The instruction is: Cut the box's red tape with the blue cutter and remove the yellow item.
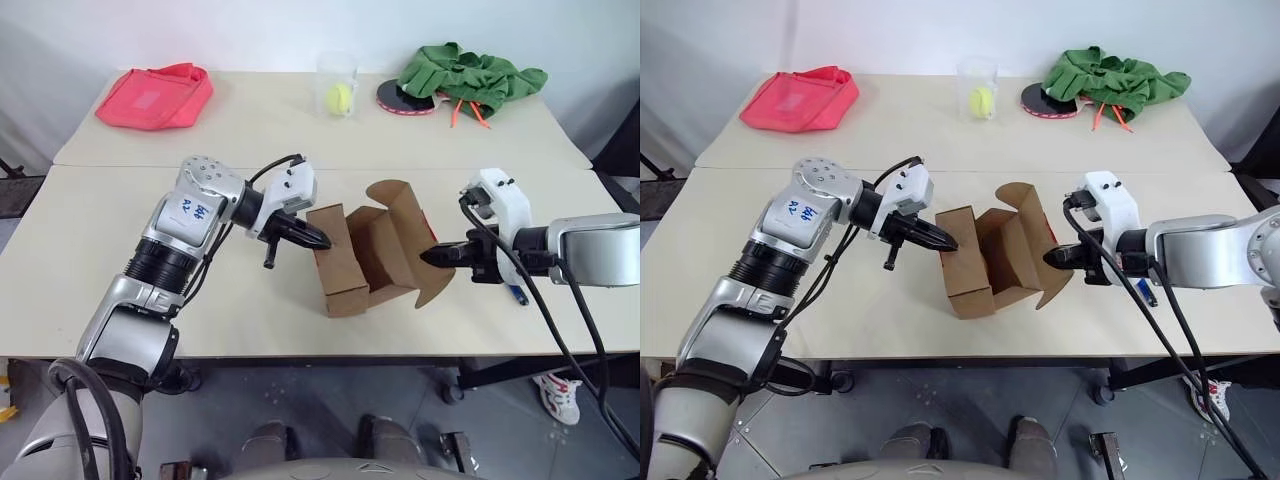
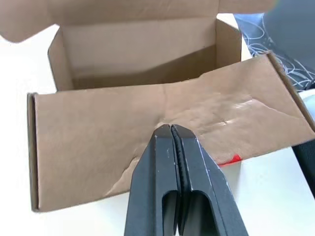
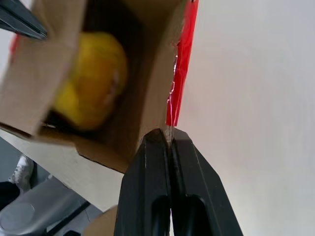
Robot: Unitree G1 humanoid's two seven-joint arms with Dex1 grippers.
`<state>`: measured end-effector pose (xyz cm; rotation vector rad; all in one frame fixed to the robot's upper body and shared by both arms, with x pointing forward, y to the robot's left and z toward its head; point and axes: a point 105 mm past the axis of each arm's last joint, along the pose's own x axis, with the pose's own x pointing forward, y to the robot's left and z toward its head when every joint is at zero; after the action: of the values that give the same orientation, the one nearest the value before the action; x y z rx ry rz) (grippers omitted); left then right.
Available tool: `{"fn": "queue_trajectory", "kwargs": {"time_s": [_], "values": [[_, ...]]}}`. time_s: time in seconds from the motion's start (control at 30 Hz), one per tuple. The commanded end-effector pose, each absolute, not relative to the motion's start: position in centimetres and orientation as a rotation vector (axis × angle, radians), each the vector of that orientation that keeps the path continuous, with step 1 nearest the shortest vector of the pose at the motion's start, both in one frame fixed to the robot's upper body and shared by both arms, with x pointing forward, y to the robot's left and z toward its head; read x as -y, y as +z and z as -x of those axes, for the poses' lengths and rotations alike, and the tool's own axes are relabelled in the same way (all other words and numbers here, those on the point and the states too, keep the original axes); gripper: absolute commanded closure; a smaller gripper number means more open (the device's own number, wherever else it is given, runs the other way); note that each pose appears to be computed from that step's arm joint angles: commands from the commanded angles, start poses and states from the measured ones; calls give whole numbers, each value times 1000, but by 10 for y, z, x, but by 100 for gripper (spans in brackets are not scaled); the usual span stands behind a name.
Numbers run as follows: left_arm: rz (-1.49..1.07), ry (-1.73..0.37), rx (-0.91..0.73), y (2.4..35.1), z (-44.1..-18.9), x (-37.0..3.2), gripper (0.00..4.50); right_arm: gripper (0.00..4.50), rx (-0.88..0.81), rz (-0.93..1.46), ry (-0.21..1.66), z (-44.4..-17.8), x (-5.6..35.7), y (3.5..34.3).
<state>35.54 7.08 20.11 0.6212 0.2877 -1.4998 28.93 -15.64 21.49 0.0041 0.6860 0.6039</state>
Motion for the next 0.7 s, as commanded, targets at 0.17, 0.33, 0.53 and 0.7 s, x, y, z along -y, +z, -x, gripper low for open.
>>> {"fn": "queue_trajectory", "kwargs": {"time_s": [0.17, 0.33, 0.53, 0.7], "values": [[-628, -1432, -444, 167, -355, -90, 450, 447, -672, -2, 594, -285, 164, 221], [-610, -1410, -469, 161, -351, -97, 450, 447, -671, -8, 601, -284, 163, 221], [-589, -1382, -493, 151, -347, -103, 450, 447, -699, -21, 590, -279, 167, 212], [-575, -1370, -491, 146, -349, -99, 450, 447, -716, -32, 584, -278, 169, 205]]}}
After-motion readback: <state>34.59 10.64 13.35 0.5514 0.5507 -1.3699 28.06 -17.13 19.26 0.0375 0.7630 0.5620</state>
